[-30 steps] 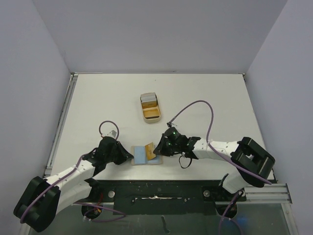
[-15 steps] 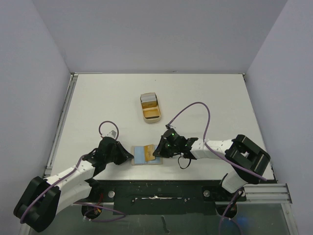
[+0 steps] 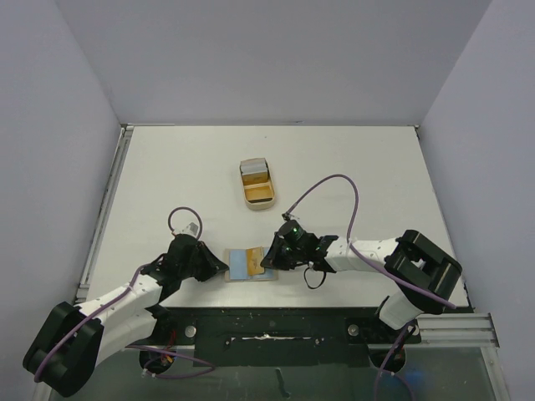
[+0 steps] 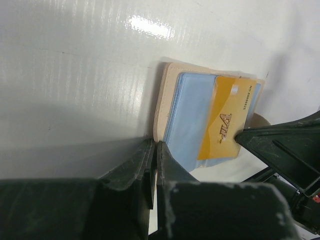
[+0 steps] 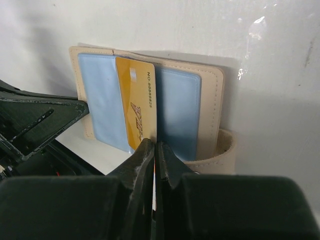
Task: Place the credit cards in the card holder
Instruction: Insert the credit card into the card holder.
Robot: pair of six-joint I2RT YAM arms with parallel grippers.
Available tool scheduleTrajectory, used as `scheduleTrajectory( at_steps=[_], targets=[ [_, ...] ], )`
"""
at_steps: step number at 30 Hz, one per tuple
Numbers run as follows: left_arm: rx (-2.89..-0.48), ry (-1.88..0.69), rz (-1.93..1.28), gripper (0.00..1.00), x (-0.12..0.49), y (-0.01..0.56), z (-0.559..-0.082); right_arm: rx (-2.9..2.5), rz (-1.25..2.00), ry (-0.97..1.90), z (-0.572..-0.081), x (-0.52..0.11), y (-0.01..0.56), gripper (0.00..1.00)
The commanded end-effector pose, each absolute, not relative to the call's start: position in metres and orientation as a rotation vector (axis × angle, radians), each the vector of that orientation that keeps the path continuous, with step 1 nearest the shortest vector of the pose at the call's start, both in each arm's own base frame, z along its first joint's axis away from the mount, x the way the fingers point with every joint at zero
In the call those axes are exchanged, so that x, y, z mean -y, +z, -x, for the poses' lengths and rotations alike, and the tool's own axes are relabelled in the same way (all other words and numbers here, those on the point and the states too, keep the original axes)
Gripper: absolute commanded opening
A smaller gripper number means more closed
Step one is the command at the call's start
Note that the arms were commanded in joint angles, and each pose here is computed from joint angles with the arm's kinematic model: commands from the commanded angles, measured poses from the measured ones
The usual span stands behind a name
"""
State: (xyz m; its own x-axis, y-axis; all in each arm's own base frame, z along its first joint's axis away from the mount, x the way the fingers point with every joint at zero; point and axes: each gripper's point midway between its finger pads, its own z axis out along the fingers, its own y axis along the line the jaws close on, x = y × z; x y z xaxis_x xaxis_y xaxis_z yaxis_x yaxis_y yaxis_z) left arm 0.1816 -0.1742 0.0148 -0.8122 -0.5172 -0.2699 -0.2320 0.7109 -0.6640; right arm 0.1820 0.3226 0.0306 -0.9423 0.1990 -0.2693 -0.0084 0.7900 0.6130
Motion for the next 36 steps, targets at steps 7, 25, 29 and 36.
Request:
scheduleTrajectory(
  at_steps=[7,25,29,36],
  targets=[
    [-2.471,-0.862,0.574,0.0,0.172,0.011,-0.181,-2.674,-0.089,0.9,-0.174,-0.325,0.029,0.0],
    [-2.47,-0.866,0.581,0.0,0.173,0.012,-0.182,-2.672,-0.035,0.916,-0.174,-0.331,0.033,0.13],
    [-2.471,-0.866,0.583,0.0,0.173,0.012,-0.181,-2.644,-0.031,0.933,-0.177,-0.333,0.04,0.22],
    [-2.471,-0.872,0.583,0.0,0.174,0.013,-0.182,-2.63,0.004,0.96,-0.178,-0.338,0.043,0.1]
  ],
)
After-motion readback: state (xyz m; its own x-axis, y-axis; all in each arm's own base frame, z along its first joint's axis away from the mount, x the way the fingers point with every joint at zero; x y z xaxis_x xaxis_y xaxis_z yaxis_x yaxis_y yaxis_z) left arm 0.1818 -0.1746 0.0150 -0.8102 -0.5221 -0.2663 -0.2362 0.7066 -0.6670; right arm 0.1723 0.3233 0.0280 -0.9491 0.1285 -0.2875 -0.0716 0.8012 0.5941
